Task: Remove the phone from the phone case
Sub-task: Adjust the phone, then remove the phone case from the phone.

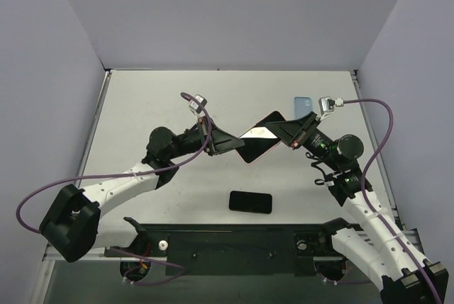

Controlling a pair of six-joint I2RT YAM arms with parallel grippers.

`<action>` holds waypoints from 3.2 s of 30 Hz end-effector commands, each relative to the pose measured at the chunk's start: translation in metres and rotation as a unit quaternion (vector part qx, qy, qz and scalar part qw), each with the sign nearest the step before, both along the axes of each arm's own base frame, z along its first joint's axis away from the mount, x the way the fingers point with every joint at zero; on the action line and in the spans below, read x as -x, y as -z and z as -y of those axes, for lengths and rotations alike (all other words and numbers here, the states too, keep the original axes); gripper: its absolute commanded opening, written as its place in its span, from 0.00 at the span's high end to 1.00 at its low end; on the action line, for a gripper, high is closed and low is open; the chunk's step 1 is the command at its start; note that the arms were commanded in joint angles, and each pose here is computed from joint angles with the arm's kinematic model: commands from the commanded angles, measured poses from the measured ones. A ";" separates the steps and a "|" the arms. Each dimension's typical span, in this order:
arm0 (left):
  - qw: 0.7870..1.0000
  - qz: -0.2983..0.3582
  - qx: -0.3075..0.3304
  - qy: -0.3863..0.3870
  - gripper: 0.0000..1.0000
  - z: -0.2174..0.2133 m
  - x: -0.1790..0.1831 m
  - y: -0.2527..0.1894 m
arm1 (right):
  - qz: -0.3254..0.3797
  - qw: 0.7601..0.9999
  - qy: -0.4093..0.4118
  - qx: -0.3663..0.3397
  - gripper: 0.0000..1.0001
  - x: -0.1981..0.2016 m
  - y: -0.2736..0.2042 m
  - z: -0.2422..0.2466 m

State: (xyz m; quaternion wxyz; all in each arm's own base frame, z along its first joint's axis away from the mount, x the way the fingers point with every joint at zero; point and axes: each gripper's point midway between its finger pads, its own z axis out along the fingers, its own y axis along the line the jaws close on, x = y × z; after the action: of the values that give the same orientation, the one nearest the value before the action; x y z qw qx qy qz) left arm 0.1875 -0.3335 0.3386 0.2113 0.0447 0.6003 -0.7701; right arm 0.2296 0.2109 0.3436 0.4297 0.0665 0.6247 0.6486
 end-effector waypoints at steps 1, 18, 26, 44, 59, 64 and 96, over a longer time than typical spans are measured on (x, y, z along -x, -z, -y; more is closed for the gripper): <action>0.996 0.078 0.038 -0.018 0.66 -0.017 0.004 -0.047 | 0.081 0.996 -0.026 -0.025 1.00 0.019 -0.044 -0.001; 0.995 0.084 -0.001 -0.052 0.39 -0.028 0.003 -0.041 | 0.094 0.995 0.003 -0.046 1.00 0.014 -0.078 0.006; 0.995 0.085 0.058 -0.014 0.53 -0.028 0.011 -0.064 | 0.096 0.994 0.000 -0.054 1.00 0.013 -0.083 0.005; 0.976 0.151 0.149 0.040 1.00 -0.035 0.045 -0.124 | 0.046 0.997 0.031 -0.053 1.00 -0.014 -0.071 0.006; 0.889 0.308 0.331 0.073 1.00 -0.069 0.113 -0.209 | -0.004 0.970 -0.142 -0.198 1.00 -0.005 -0.105 -0.046; 0.894 0.307 0.322 0.062 1.00 -0.062 0.105 -0.200 | 0.015 0.942 -0.206 -0.264 1.00 0.019 -0.142 -0.054; 0.856 0.153 -0.399 -0.289 1.00 -0.049 -0.095 0.067 | 0.030 0.870 -0.251 -0.422 1.00 0.041 -0.215 -0.013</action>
State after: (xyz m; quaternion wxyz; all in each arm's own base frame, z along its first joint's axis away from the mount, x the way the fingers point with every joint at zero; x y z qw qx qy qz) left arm 0.2243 -0.3133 0.4554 0.5203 0.0976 0.5811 -0.6182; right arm 0.2986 0.2509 0.4673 0.2521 0.2477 0.4205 0.8356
